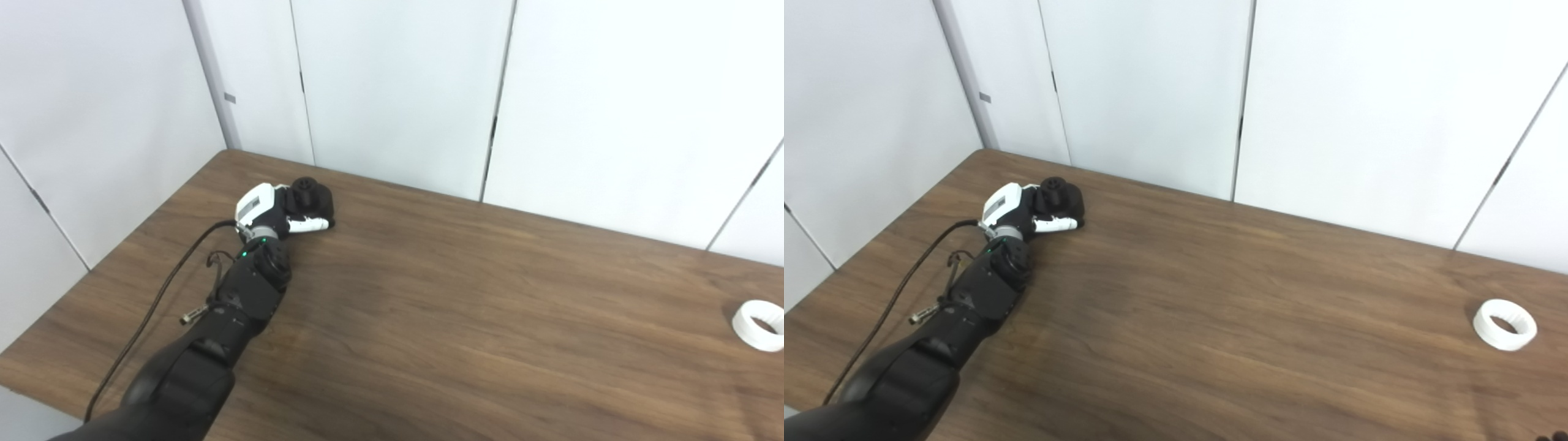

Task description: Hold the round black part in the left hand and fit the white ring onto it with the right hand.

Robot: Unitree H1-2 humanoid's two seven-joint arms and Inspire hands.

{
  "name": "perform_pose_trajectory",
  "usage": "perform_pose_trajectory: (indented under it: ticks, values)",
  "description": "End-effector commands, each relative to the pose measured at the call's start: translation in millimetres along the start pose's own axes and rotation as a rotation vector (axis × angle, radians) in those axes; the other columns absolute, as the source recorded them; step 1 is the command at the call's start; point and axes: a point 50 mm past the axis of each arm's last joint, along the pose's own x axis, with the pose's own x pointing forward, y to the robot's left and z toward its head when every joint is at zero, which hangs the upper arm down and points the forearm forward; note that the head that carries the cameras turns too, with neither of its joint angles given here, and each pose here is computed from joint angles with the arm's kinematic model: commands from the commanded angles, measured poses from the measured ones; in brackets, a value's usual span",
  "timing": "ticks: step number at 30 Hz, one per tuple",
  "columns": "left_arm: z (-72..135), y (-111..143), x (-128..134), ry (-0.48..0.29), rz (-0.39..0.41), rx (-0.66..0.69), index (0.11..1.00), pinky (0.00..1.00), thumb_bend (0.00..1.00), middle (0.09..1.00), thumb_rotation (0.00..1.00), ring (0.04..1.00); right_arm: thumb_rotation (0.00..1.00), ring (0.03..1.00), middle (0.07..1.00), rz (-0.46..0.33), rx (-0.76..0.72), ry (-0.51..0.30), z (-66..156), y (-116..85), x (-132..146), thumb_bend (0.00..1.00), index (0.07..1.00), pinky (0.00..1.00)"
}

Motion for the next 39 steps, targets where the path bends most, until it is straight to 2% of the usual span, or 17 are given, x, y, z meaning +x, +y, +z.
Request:
perform_pose_trajectory:
  ticks: [1, 3, 4, 6, 7, 8, 9, 11, 14, 18, 26, 29, 33, 39]
  values:
    - [3, 6, 3, 0.013, 0.015, -0.019, 0.798, 1.0, 1.0, 0.924, 0.45, 0.982, 1.0, 0.981, 0.922, -0.004, -0.016, -0.051, 12, -4, 3, 0.63, 0.919, 1.0]
    - [3, 5, 2, 0.013, 0.03, -0.039, 0.765, 1.0, 0.95, 0.916, 0.44, 0.97, 1.0, 0.981, 0.921, -0.005, -0.016, -0.051, 12, -4, 3, 0.64, 0.917, 1.0]
    - [3, 5, 2, 0.013, 0.036, -0.047, 0.724, 1.0, 0.89, 0.903, 0.39, 0.958, 1.0, 0.978, 0.921, -0.004, -0.015, -0.052, 12, -4, 3, 0.64, 0.914, 1.0]
    - [2, 5, 2, 0.005, 0.044, -0.073, 0.694, 1.0, 0.85, 0.894, 0.34, 0.949, 1.0, 0.978, 0.92, 0.0, -0.016, -0.054, 12, -4, 4, 0.64, 0.914, 1.0]
    - [0, 5, 2, 0.004, 0.047, -0.094, 0.663, 1.0, 0.81, 0.887, 0.28, 0.945, 1.0, 0.98, 0.922, 0.004, -0.016, -0.056, 11, -4, 4, 0.64, 0.915, 1.0]
    - [-1, 5, 2, 0.003, 0.051, -0.115, 0.562, 0.99, 0.64, 0.861, 0.16, 0.917, 1.0, 0.978, 0.924, 0.009, -0.017, -0.059, 11, -4, 3, 0.63, 0.918, 1.0]
    - [-2, 4, 3, 0.0, 0.056, -0.129, 0.526, 0.98, 0.58, 0.851, 0.11, 0.908, 1.0, 0.978, 0.927, 0.013, -0.014, -0.06, 10, -4, 4, 0.62, 0.92, 1.0]
    - [-5, 3, 3, -0.006, 0.063, -0.143, 0.492, 0.93, 0.53, 0.797, 0.07, 0.869, 1.0, 0.982, 0.932, 0.015, -0.012, -0.062, 9, -4, 4, 0.62, 0.924, 1.0]
    - [-7, 3, 3, -0.012, 0.072, -0.144, 0.484, 0.87, 0.52, 0.743, 0.05, 0.816, 1.0, 0.983, 0.931, 0.011, -0.014, -0.06, 9, -5, 4, 0.63, 0.923, 1.0]
    - [-8, 2, 3, -0.017, 0.07, -0.133, 0.484, 0.81, 0.52, 0.717, 0.05, 0.781, 1.0, 0.978, 0.926, 0.006, -0.011, -0.057, 8, -5, 5, 0.66, 0.92, 1.0]
    - [-9, 2, -3, -0.085, 0.099, -0.151, 0.483, 0.92, 0.52, 0.757, 0.05, 0.841, 1.0, 0.982, 0.928, 0.01, -0.01, -0.061, 10, -3, 4, 0.65, 0.923, 1.0]
    - [-7, 5, -10, -0.138, 0.116, -0.199, 0.483, 0.89, 0.52, 0.758, 0.05, 0.844, 1.0, 0.986, 0.928, 0.013, -0.01, -0.065, 11, 0, 3, 0.64, 0.922, 1.0]
    - [8, 12, -42, -0.269, 0.087, -0.216, 0.485, 0.9, 0.52, 0.803, 0.05, 0.895, 1.0, 0.983, 0.93, 0.015, -0.011, -0.075, 14, 5, 3, 0.63, 0.924, 1.0]
    - [23, 23, -115, -0.48, -0.017, -0.219, 0.488, 0.91, 0.52, 0.82, 0.05, 0.917, 1.0, 0.981, 0.92, 0.029, -0.015, -0.079, 19, 14, 2, 0.63, 0.922, 1.0]
